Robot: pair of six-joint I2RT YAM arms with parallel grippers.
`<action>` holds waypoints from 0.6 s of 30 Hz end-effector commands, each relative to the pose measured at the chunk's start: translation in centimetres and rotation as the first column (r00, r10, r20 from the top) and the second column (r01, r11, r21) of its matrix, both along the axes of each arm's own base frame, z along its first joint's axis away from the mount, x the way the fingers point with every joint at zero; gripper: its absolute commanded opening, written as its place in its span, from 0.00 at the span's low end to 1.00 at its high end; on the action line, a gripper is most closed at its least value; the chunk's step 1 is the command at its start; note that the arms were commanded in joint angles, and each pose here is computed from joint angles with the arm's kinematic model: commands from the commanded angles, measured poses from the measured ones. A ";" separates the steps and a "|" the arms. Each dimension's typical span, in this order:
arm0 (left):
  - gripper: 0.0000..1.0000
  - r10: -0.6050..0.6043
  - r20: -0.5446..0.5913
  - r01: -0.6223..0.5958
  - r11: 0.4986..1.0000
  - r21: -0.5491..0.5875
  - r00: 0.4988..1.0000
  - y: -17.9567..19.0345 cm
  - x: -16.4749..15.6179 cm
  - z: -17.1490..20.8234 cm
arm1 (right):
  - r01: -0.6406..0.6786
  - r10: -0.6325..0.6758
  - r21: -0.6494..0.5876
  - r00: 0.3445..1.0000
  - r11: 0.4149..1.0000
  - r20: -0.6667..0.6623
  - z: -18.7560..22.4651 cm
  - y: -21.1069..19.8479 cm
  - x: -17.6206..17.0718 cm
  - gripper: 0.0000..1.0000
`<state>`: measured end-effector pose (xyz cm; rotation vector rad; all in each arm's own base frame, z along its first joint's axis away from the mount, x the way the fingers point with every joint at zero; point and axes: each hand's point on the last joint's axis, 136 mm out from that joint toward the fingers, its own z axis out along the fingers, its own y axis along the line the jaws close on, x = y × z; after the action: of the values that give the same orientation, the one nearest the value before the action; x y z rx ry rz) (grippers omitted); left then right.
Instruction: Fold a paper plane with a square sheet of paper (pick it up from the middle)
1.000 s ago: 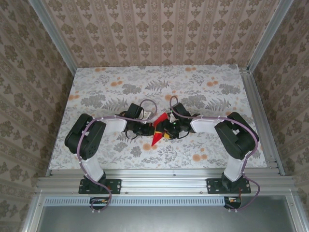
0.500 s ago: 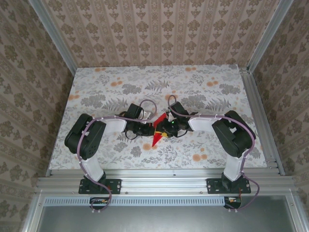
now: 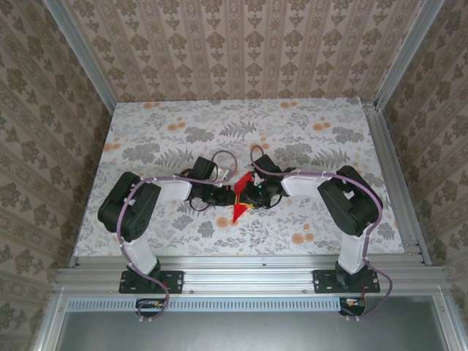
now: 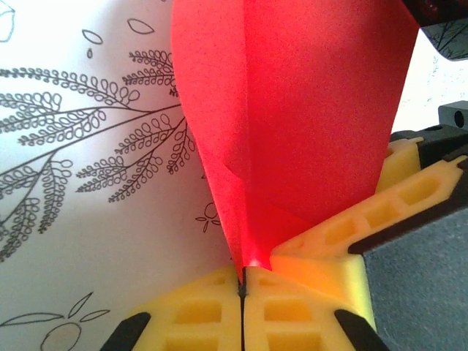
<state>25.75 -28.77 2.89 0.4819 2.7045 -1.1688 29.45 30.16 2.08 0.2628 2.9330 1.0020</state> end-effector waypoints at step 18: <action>0.40 0.049 0.169 -0.061 0.996 0.069 0.984 4.2 -0.3 7.0 | -0.308 0.327 -0.452 0.944 0.837 -0.037 1.8 -6.5 -1.5 0.05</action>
<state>26.05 -26.73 10.27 0.4805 2.5583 -1.0900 29.95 26.26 4.03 -0.0776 3.0213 0.5253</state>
